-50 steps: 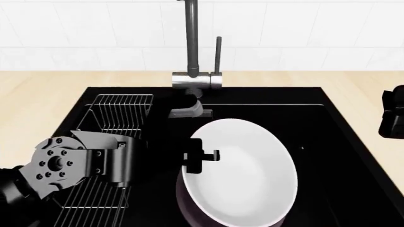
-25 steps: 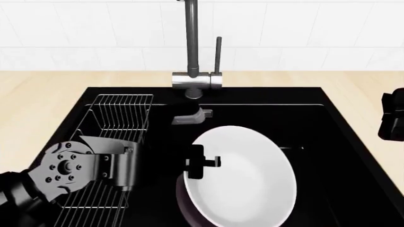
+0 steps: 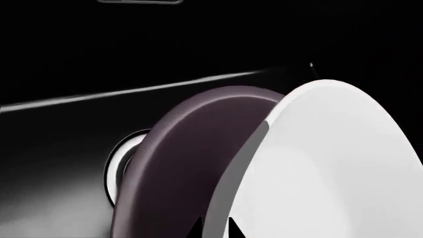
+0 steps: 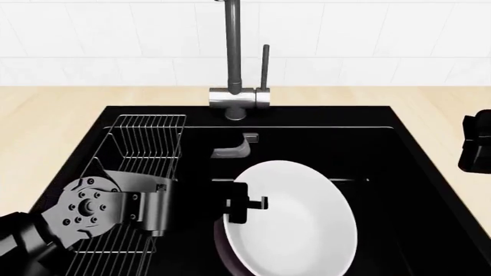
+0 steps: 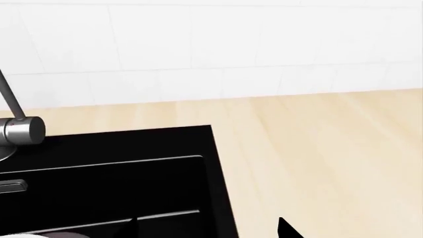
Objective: Stack the bowls in the sink.
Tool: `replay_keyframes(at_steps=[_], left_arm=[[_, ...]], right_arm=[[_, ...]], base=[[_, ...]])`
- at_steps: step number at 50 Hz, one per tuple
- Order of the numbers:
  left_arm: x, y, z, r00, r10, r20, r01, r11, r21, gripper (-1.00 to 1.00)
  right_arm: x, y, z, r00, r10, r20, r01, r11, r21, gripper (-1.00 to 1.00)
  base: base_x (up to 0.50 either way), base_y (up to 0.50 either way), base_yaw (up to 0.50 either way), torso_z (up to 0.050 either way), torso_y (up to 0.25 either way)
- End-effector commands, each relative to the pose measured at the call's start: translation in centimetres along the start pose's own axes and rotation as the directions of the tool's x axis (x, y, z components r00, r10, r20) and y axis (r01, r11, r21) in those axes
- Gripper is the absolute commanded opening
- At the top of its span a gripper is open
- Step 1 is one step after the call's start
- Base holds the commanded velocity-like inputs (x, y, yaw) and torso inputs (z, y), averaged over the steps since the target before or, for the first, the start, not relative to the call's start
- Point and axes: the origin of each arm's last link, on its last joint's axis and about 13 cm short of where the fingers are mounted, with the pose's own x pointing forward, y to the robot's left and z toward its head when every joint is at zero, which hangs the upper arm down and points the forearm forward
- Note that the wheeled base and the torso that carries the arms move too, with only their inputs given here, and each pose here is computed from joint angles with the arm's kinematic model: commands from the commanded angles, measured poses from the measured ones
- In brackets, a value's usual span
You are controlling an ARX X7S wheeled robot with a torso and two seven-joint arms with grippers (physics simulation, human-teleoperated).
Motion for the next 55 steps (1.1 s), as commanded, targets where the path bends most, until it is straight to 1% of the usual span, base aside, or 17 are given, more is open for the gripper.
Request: replay_keyframes(at_steps=[1,42,43,49,55], left_arm=[[0.4,0.1,-0.1,1.000,0.003,-0.006,-0.003,1.000,-0.003,-1.00],[1.8,0.5,-0.9,0.998,0.042,-0.053,-0.040,0.998,0.043,-1.00],[1.8,0.5,-0.9,0.998,0.045,-0.053,-0.043,0.998,0.045,1.00],[0.9,0.0,-0.3,0.998,0.049,-0.035,-0.047,0.997,0.062,1.00],[-1.0,-1.0,1.1,0.999,0.044,0.021,-0.045,0.995,0.084,1.00]], right_arm=[[0.0,-0.1,-0.1,1.000,-0.001,-0.001,0.001,1.000,0.001,1.00],[0.2,-0.2,-0.5,1.000,-0.002,-0.008,0.002,1.000,0.002,1.00],[0.3,-0.2,-0.5,1.000,-0.002,-0.008,0.002,1.000,0.002,1.00],[0.3,-0.2,-0.6,1.000,-0.002,-0.011,0.002,1.000,0.003,1.00],[0.3,-0.2,-0.5,1.000,-0.001,-0.011,0.001,1.000,0.005,1.00]], base=[[0.00,0.00,0.00,0.000,0.000],[0.00,0.00,0.00,0.000,0.000],[0.00,0.00,0.00,0.000,0.000],[0.00,0.00,0.00,0.000,0.000],[0.00,0.00,0.00,0.000,0.000]])
